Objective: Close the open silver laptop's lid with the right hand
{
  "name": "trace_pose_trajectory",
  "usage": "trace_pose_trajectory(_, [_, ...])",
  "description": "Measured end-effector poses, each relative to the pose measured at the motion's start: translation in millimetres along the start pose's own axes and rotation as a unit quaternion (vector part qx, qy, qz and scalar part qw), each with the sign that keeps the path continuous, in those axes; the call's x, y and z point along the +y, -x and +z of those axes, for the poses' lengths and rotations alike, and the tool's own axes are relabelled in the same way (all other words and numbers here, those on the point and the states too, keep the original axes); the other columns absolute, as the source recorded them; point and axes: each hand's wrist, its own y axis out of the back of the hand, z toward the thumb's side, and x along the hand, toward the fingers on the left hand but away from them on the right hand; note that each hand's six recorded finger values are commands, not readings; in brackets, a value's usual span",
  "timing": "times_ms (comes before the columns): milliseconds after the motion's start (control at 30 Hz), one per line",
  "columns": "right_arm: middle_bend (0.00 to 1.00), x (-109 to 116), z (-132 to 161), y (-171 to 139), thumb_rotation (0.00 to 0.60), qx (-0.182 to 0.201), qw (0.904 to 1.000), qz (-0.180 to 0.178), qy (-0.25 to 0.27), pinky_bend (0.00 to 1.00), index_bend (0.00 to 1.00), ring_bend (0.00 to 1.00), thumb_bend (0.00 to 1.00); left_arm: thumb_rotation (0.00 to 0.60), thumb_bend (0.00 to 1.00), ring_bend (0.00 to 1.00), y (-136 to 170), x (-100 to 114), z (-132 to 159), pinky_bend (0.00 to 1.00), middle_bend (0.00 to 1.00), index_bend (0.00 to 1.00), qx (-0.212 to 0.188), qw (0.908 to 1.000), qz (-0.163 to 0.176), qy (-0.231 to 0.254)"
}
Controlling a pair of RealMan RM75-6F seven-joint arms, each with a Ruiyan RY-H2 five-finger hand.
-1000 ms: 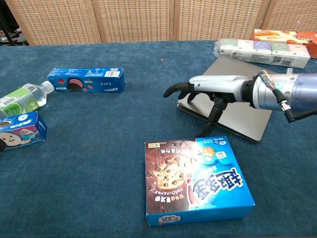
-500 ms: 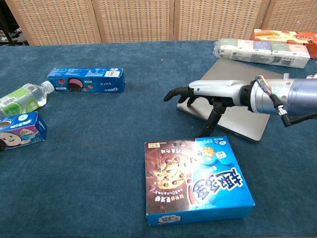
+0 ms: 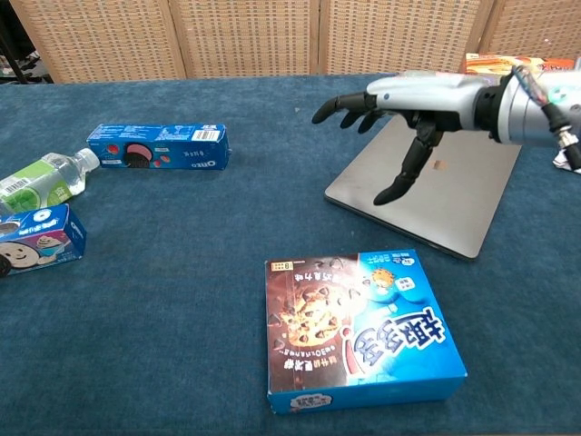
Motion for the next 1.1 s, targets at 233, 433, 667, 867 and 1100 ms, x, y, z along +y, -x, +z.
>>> trace_pose_trajectory(233, [0.04, 35.2, 10.1, -35.2, 0.6, 0.002, 0.9988, -0.042, -0.024, 0.15, 0.09, 0.13, 0.02, 0.6, 0.01, 0.18, 0.1, 5.3, -0.5, 0.19, 0.11, 0.24, 0.003, 0.9999, 0.014, 0.001])
trace_pose_trajectory(433, [0.03, 59.4, 6.7, -90.6, 0.6, -0.012, 0.9939, -0.106, -0.029, 0.15, 0.08, 0.13, 0.02, 0.6, 0.01, 0.18, -0.4, 9.7, -1.5, 0.19, 0.11, 0.24, 0.008, 0.9996, 0.026, 0.003])
trace_pose_trajectory(667, [0.03, 57.7, -13.6, -173.0, 0.6, -0.047, 0.9842, -0.168, -0.026, 0.15, 0.08, 0.13, 0.02, 0.6, 0.01, 0.18, -3.9, 18.0, -2.7, 0.19, 0.11, 0.24, 0.017, 0.9987, 0.048, 0.01])
trace_pose_trajectory(867, [0.03, 38.3, -43.0, -236.9, 0.6, -0.09, 0.9741, -0.207, 0.004, 0.15, 0.08, 0.13, 0.02, 0.6, 0.01, 0.17, -9.2, 30.1, 0.1, 0.19, 0.11, 0.24, 0.02, 0.9966, 0.077, 0.022])
trace_pose_trajectory(1100, [0.03, 15.0, -66.4, -287.8, 0.6, -0.12, 0.9606, -0.251, 0.006, 0.15, 0.07, 0.12, 0.02, 0.6, 0.01, 0.17, -14.7, 45.5, 3.7, 0.19, 0.11, 0.24, 0.021, 0.9927, 0.113, 0.038])
